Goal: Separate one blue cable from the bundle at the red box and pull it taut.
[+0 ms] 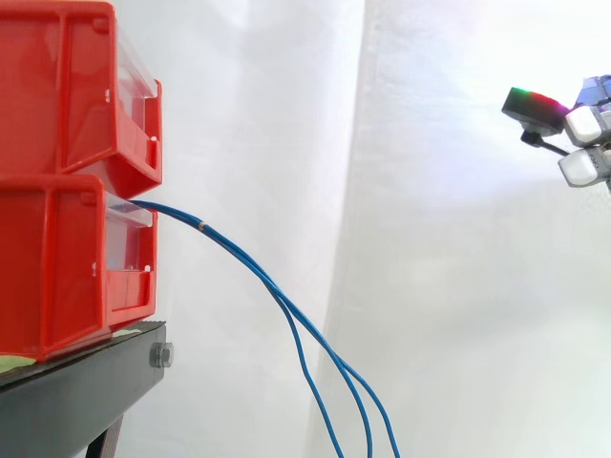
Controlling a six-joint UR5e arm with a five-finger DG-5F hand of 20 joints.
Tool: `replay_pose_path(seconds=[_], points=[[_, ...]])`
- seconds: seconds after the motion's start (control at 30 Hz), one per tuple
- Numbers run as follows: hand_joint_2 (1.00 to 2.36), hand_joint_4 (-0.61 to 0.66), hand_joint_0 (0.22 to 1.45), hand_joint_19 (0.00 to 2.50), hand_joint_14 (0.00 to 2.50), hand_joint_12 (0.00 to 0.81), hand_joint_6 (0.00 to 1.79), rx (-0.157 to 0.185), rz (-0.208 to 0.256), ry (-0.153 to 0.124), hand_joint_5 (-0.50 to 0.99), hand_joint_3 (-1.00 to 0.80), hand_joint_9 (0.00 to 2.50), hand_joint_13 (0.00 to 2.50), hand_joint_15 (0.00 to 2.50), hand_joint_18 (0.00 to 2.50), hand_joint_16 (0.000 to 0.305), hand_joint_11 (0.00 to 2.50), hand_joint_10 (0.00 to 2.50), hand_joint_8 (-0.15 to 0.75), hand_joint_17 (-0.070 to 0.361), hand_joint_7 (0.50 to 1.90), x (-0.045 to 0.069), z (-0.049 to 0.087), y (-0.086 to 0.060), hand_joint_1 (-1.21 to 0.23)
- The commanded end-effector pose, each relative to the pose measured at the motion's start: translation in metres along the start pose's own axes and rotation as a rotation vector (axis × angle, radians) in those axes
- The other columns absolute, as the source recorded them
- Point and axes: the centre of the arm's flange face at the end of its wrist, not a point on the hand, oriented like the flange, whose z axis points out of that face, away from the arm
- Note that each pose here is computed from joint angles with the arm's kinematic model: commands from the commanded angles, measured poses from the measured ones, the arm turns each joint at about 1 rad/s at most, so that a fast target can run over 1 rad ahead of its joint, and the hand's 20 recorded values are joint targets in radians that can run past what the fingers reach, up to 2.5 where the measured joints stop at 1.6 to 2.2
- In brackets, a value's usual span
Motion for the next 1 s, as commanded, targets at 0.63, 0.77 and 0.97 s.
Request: replay_pose_path(seconds=[0.63, 0.77, 0.97], points=[[1.0, 0.23, 0.56, 0.54, 0.01, 0.364, 0.5, -0.028, -0.169, -0.127, -0.19, -0.44, 0.66, 0.62, 0.3, 0.48, 0.047, 0.44, 0.01, 0.285, 0.105, 0.91, 0.023, 0.025, -0.032, -0.64], [1.0, 0.23, 0.56, 0.53, 0.01, 0.366, 0.5, -0.013, -0.16, -0.128, -0.19, -0.44, 0.66, 0.62, 0.31, 0.48, 0.046, 0.44, 0.02, 0.285, 0.104, 0.91, 0.034, 0.041, -0.057, -0.64], [1.0, 0.23, 0.56, 0.52, 0.01, 0.368, 0.5, -0.014, -0.156, -0.122, -0.19, -0.45, 0.66, 0.61, 0.3, 0.48, 0.046, 0.43, 0.01, 0.288, 0.103, 0.91, 0.048, 0.068, -0.075, -0.64]])
